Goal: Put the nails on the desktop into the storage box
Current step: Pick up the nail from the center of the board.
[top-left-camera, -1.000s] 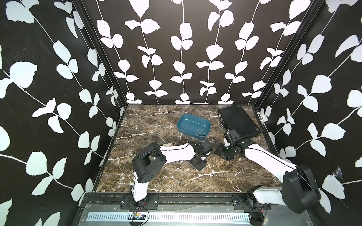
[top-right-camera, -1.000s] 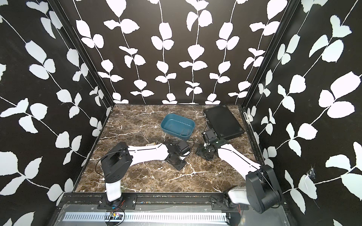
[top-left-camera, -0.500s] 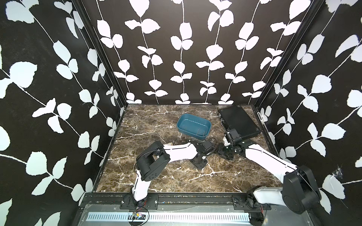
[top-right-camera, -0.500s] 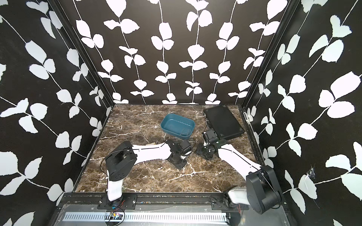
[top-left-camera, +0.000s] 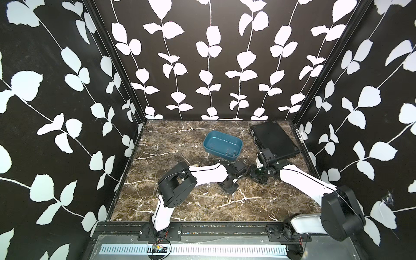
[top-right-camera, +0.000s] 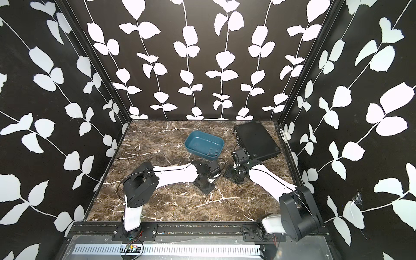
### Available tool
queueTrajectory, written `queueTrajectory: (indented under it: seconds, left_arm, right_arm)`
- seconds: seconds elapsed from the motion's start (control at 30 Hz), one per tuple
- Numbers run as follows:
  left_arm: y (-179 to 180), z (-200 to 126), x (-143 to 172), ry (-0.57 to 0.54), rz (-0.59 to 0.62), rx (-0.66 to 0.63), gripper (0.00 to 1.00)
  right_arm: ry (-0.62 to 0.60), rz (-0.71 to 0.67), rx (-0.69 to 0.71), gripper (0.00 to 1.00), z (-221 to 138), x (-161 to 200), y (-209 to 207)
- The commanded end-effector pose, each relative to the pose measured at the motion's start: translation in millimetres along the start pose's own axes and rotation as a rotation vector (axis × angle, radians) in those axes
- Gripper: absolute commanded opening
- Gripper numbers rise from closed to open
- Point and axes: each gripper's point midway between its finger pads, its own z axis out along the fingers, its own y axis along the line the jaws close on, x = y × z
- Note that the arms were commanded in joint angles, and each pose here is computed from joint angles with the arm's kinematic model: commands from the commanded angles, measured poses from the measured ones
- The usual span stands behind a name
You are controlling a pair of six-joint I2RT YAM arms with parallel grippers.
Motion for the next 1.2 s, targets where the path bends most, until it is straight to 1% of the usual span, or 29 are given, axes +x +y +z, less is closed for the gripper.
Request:
queueTrajectory:
  seconds: [0.0, 0.2, 0.33, 0.43, 0.53, 0.63, 0.73, 0.9, 1.03, 1.1, 1.13, 1.17]
  left_arm:
    - [-12.2, -2.7, 2.6, 0.038, 0.014, 0.054, 0.00]
    - [-29.1, -35.7, -21.0, -0.041, -0.008, 0.143, 0.00]
    - [-38.0, -49.9, -31.0, -0.084, -0.021, 0.205, 0.00]
    - [-37.8, -58.1, -36.0, -0.113, -0.047, 0.238, 0.00]
    - [-29.0, -70.0, -40.7, -0.152, -0.083, 0.243, 0.00]
    - [-8.0, -88.8, -47.5, -0.211, -0.143, 0.231, 0.00]
    - [20.9, -111.2, -55.9, -0.276, -0.215, 0.222, 0.00]
    - [75.6, -143.2, -74.3, -0.349, -0.285, 0.150, 0.00]
    - [109.1, -151.2, -96.6, -0.382, -0.322, 0.125, 0.00]
    - [120.4, -148.4, -110.2, -0.389, -0.329, 0.123, 0.00]
    - [135.9, -147.0, -115.3, -0.397, -0.353, 0.116, 0.00]
    - [142.8, -143.8, -121.6, -0.400, -0.361, 0.118, 0.00]
  right_arm:
    - [-0.020, -0.015, -0.005, 0.46, -1.3, -7.7, 3.5]
    - [-0.022, -0.016, -0.001, 0.46, -1.2, -7.9, 2.2]
    - [-0.031, -0.019, -0.001, 0.46, -2.7, -9.3, 2.5]
    - [-0.036, -0.020, -0.002, 0.46, -4.6, -10.6, 2.4]
    - [-0.053, -0.025, -0.003, 0.46, -8.8, -13.9, 2.5]
    - [-0.061, -0.027, -0.004, 0.46, -11.0, -17.9, 3.3]
    - [-0.065, -0.038, -0.014, 0.46, -13.2, -22.9, 8.9]
    - [-0.055, -0.071, -0.042, 0.46, -12.6, -30.6, 23.2]
    - [-0.042, -0.099, -0.049, 0.46, -14.0, -35.1, 31.7]
    - [-0.039, -0.117, -0.045, 0.46, -16.5, -36.9, 34.4]
    - [-0.041, -0.123, -0.043, 0.46, -17.6, -38.3, 35.4]
    - [-0.046, -0.131, -0.042, 0.46, -20.0, -39.2, 36.9]
